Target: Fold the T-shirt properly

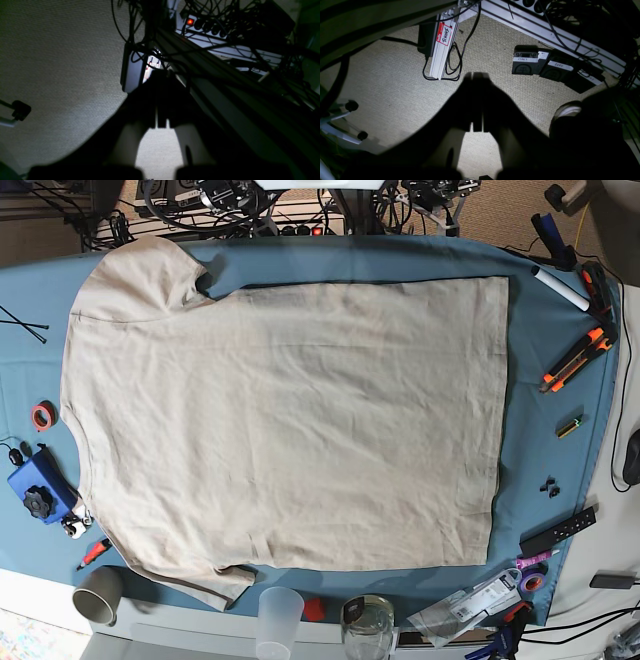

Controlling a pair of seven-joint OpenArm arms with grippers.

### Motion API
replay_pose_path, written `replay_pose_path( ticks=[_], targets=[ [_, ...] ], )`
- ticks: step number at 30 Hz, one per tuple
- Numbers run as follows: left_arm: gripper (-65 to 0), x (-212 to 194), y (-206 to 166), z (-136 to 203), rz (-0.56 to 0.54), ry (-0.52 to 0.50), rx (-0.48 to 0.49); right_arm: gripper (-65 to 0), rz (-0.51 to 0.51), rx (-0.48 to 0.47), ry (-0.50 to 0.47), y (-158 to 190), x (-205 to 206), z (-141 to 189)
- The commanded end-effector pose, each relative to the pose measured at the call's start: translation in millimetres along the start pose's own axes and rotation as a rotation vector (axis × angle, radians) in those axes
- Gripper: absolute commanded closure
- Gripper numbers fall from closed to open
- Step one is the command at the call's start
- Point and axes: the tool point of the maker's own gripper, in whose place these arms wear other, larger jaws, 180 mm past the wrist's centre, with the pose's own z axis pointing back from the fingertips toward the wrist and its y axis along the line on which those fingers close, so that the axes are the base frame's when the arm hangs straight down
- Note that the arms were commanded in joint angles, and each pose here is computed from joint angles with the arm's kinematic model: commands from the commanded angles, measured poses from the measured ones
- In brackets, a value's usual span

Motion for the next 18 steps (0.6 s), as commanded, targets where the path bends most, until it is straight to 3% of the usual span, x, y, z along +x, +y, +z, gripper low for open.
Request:
replay_pose_path(
  ticks=[1, 18],
  targets=[
    [0.0, 0.3, 0.2, 0.8, -0.003, -0.008, -0.005, 0.0, 0.001, 0.001, -0.002, -1.7, -0.4, 0.9],
    [0.0, 4.0, 15.4, 5.7, -0.018, -0.023, 0.018, 0.0, 0.0, 0.003, 0.017, -0.2, -5.9, 0.9]
  ],
)
